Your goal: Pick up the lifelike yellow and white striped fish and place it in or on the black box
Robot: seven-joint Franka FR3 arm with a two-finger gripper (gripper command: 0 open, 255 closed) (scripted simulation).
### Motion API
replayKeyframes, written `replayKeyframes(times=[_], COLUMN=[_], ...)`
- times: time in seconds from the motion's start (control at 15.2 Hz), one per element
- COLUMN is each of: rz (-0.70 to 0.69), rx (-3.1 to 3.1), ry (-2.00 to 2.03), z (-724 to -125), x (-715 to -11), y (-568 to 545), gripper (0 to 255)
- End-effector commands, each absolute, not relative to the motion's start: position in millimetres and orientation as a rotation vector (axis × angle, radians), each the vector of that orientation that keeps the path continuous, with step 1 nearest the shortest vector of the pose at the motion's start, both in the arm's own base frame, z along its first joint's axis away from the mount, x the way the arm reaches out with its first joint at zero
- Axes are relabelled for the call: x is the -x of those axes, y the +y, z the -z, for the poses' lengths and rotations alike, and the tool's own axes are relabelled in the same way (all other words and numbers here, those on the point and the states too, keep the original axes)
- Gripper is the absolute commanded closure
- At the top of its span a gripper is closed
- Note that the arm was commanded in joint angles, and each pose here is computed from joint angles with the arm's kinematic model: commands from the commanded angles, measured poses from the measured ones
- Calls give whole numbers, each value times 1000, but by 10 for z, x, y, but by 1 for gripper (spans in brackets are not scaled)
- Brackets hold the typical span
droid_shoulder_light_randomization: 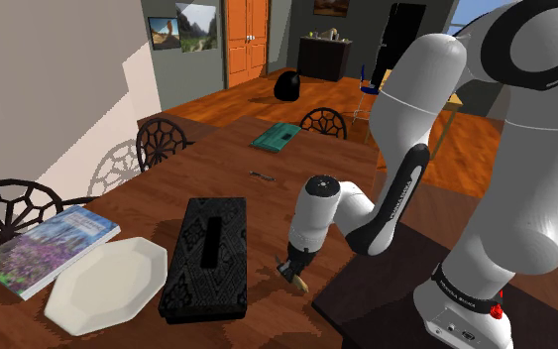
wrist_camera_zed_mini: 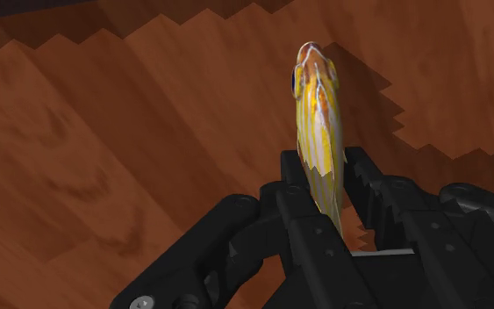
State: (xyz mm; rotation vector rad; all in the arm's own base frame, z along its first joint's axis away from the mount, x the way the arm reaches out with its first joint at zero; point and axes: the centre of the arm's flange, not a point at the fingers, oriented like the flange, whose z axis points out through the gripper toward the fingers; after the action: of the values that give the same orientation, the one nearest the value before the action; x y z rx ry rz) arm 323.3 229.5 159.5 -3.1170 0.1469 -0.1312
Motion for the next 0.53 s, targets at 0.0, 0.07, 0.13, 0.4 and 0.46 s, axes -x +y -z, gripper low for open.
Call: replayKeyframes(times=[0.0,0.07,0.13,0.4,0.46], rz=[131,131,131,131,131], rx=[3117,3117,3117,3117,3117], ry=[147,147,147,147,147], z=[-1647,-1700,-1753,-1964,-2017], x=[-3233,-3233,-3233,-3233,-3233], y=[2294,2294,2294,2294,2294], gripper=[255,255,255,255,255])
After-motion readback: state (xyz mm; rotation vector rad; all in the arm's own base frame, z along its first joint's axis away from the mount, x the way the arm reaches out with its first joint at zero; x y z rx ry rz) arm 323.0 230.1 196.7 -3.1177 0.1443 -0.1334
